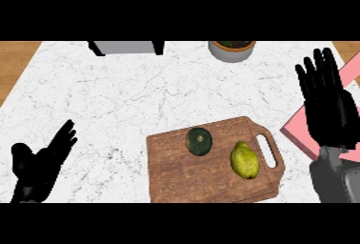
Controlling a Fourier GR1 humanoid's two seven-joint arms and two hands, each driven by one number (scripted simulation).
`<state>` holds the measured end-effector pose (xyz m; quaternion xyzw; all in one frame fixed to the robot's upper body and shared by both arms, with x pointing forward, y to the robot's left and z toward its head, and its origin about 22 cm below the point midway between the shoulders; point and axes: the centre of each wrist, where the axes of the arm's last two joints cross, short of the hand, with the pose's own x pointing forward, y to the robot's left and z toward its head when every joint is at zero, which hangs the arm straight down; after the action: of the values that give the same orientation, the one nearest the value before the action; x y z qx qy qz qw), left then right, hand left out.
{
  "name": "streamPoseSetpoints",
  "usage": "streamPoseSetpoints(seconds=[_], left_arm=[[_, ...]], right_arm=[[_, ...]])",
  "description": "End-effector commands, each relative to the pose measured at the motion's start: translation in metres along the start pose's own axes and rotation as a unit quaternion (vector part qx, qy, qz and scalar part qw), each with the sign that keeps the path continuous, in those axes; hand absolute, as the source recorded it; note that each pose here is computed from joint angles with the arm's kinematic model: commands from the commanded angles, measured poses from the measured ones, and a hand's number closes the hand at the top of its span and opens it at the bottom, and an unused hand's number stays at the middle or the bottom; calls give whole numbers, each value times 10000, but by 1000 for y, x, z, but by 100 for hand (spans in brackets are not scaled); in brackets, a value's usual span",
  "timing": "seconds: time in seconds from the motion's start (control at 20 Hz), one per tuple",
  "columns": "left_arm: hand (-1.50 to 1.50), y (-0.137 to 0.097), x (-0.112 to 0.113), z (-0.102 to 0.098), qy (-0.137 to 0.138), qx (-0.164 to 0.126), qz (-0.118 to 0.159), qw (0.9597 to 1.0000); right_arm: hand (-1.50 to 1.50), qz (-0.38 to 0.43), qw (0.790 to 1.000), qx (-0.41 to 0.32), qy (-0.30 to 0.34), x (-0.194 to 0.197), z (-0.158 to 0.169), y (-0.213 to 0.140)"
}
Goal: Pick the squash from the cutting board and place it in the cardboard box
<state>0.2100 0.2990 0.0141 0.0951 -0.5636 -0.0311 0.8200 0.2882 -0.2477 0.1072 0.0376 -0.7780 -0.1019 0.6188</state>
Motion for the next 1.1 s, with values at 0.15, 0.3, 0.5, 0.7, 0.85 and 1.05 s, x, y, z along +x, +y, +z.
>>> streamPoseSetpoints(seconds=[0.15,0.3,0.5,0.7,0.85,1.05], left_arm=[[0,-6,72,-15,-1994,-560,-878,9744],[0,-21,85,-10,-2675,-1054,-1088,9516],[0,-44,97,-17,-3109,-1381,-1187,9328],[0,-31,91,-33,-3025,-1306,-1150,9371],[0,-29,79,-39,-3052,-1364,-1232,9344],[0,-16,95,-46,-2976,-1283,-1305,9370]], right_arm=[[-150,313,9656,2249,-1270,69,-26,39],[-150,2459,8992,3258,-1573,96,-33,35],[-150,2315,8745,3908,-1703,63,-55,25],[-150,2805,8062,4664,-2319,53,-57,10],[-150,3344,7623,4858,-2665,61,-73,12],[-150,4128,6994,5259,-2526,58,-73,28]])
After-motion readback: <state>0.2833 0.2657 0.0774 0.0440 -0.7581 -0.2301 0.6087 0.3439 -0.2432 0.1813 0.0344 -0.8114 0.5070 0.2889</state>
